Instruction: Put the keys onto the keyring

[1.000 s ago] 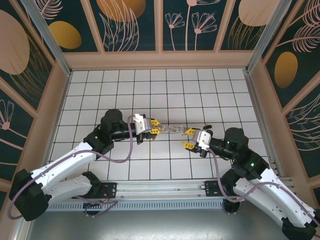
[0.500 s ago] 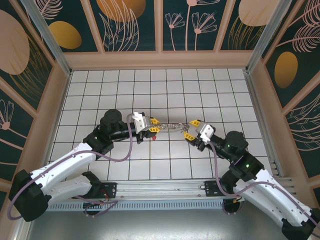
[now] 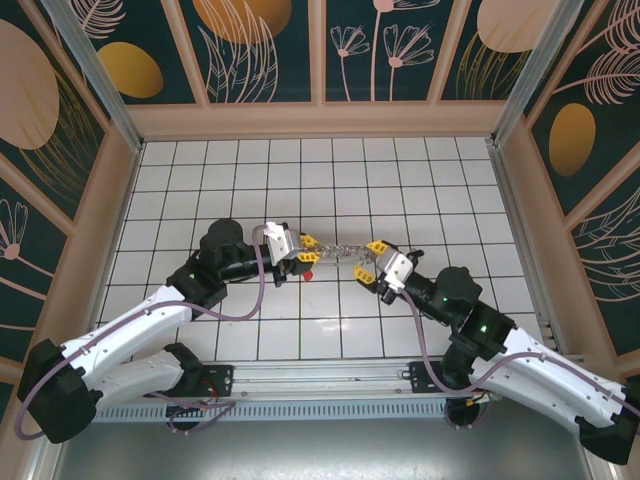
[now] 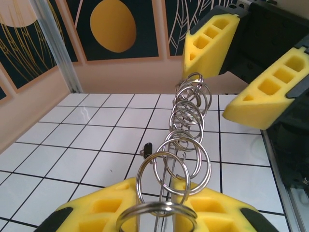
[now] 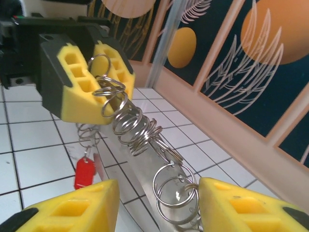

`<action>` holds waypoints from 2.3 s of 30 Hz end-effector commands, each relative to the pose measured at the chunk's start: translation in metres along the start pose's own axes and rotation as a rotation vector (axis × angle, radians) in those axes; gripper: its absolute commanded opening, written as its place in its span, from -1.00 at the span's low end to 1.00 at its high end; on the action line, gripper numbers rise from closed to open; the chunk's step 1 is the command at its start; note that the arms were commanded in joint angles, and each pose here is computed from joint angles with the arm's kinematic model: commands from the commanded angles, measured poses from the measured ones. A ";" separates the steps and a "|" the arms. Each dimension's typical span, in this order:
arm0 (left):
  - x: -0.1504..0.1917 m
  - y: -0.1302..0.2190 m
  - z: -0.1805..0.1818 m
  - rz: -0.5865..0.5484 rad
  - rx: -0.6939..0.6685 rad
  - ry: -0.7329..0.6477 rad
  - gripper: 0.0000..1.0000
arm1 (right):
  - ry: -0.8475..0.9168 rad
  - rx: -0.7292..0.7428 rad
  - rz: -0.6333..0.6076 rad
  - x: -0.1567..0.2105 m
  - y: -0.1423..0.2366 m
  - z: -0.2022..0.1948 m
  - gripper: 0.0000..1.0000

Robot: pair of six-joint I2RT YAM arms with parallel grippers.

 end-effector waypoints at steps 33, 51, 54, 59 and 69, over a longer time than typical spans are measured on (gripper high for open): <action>-0.037 0.015 0.014 -0.186 -0.136 -0.042 -1.00 | -0.129 -0.210 -0.249 -0.036 0.036 0.026 -0.08; -0.036 0.011 -0.001 -0.214 -0.029 -0.081 -1.00 | -0.363 -0.113 -0.393 -0.038 0.028 -0.011 -0.08; -0.035 0.011 -0.003 -0.210 -0.012 -0.083 -1.00 | -0.360 -0.138 -0.382 -0.039 0.026 -0.008 -0.20; -0.036 0.011 -0.008 -0.219 0.022 -0.103 -1.00 | -0.380 -0.108 -0.359 -0.034 0.024 -0.012 -0.28; -0.038 0.013 -0.012 -0.234 0.045 -0.123 -1.00 | -0.400 -0.054 -0.334 -0.028 0.023 -0.018 -0.27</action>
Point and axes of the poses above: each hand's point on the last joint's axis, 136 mm out from that joint toward the fingers, its own y axis back along the fingers, its own z axis along the line the jaws close on, x = y × z, the point moved 3 cm from there along y, back along the fingers, and after that the axes turned 4 degrees about y, right-handed, at the moved point
